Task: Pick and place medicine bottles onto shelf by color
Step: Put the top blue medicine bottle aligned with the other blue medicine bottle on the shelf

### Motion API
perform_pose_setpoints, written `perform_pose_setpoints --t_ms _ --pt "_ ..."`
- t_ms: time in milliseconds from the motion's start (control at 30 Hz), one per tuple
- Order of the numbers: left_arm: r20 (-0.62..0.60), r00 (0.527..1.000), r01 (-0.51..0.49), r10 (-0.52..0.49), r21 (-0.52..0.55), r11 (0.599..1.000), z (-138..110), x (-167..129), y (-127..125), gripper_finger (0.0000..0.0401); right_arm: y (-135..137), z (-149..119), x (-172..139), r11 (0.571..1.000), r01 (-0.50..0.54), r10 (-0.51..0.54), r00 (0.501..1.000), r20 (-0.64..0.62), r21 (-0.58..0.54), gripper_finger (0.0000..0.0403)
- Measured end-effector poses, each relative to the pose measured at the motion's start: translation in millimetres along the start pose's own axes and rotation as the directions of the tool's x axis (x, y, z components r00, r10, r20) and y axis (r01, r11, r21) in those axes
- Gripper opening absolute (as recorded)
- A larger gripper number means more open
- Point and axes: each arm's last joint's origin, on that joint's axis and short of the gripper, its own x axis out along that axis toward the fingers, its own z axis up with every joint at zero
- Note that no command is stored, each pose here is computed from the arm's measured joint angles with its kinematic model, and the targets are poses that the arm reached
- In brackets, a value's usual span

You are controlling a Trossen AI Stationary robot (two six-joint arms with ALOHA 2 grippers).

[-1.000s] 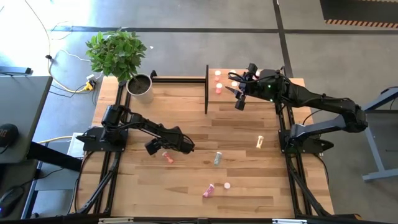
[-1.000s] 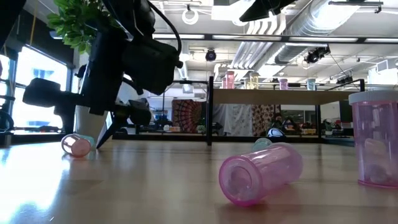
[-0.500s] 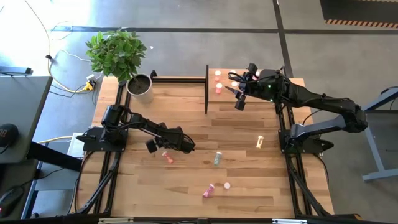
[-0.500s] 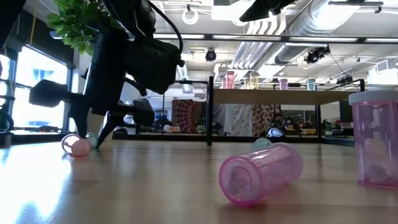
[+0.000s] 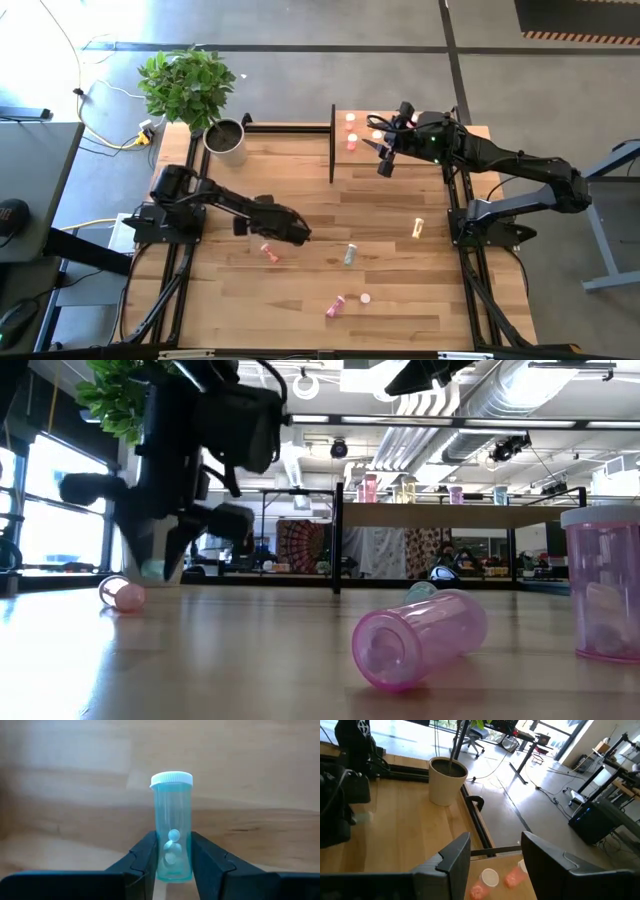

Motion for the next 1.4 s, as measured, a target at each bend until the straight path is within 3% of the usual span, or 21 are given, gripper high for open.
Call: perform_pose_setpoints --t_ms 200,367,667,833,1033,1200,1400 --pt "-0.006 0.984 0.174 -0.176 0.181 0.968 10.4 -24.9 2.7 0.009 0.2 0.1 0.0 0.994 -0.003 0.003 1.0 0.001 0.109 0.0167" --pt "0.018 0.938 0.323 -0.347 0.325 0.889 22.1 -48.4 5.4 0.009 1.6 0.6 -0.1 0.959 -0.058 0.054 0.998 0.02 0.278 0.0167" --pt "0.018 0.77 0.492 -0.638 0.62 0.612 39.4 -90.0 7.9 0.009 7.5 2.7 -1.0 0.837 -0.183 0.176 0.982 0.063 0.515 0.0204" --pt "0.018 0.633 0.523 -0.774 0.727 0.444 46.0 -109.5 2.2 0.009 14.6 5.2 -2.9 0.749 -0.308 0.305 0.946 0.108 0.587 0.0217" --pt "-0.018 0.461 0.504 -0.887 0.828 0.245 50.8 -128.1 -7.2 0.009 24.8 8.6 -5.7 0.721 -0.37 0.369 0.921 0.128 0.586 0.0215" --pt "-0.056 0.346 0.48 -0.936 0.868 0.126 57.1 -136.2 -14.5 0.009 33.9 11.5 -8.8 0.695 -0.445 0.443 0.884 0.15 0.565 0.0215" --pt "-0.065 0.213 0.465 -0.975 0.884 0.043 68.2 -145.5 -20.8 0.009 42.8 14.4 -12.1 0.69 -0.497 0.491 0.856 0.165 0.526 0.0215"
